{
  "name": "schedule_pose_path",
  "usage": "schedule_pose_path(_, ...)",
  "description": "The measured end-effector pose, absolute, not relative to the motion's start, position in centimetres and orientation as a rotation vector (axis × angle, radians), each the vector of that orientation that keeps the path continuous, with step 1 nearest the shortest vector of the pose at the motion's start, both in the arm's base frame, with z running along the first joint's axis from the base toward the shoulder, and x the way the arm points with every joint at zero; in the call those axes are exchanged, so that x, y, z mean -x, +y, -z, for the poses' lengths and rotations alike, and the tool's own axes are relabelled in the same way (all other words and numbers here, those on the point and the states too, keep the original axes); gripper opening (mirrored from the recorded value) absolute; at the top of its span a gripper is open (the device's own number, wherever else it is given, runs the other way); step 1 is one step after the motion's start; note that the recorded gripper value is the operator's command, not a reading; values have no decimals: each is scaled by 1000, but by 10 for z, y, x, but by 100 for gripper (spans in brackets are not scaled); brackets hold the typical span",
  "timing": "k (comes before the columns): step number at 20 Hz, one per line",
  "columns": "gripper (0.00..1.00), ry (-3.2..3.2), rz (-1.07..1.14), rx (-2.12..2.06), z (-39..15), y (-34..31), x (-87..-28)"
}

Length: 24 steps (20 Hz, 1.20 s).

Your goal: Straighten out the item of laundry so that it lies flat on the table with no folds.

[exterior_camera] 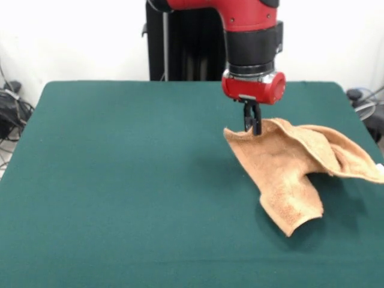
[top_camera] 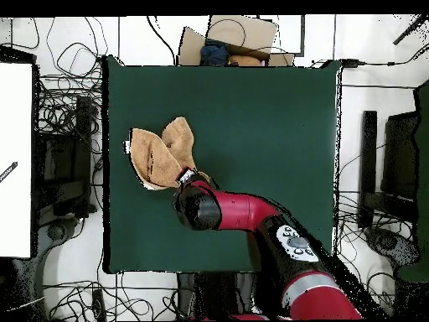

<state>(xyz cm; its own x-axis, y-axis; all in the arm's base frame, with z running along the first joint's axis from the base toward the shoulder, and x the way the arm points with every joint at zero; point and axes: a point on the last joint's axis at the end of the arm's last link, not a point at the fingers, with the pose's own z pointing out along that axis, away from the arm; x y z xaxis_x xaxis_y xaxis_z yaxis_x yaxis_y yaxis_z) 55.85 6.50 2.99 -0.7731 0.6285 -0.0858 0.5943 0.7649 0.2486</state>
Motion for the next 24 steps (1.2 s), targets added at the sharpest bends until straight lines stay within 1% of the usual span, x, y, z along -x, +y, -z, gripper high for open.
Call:
schedule_pose_path(8, 0, 2792, -352, -972, -28, 58, -561)
schedule_pose_path(17, 0, 2839, -386, -953, -7, 47, -540)
schedule_pose_path(24, 0, 2848, -409, -945, -15, 50, -532)
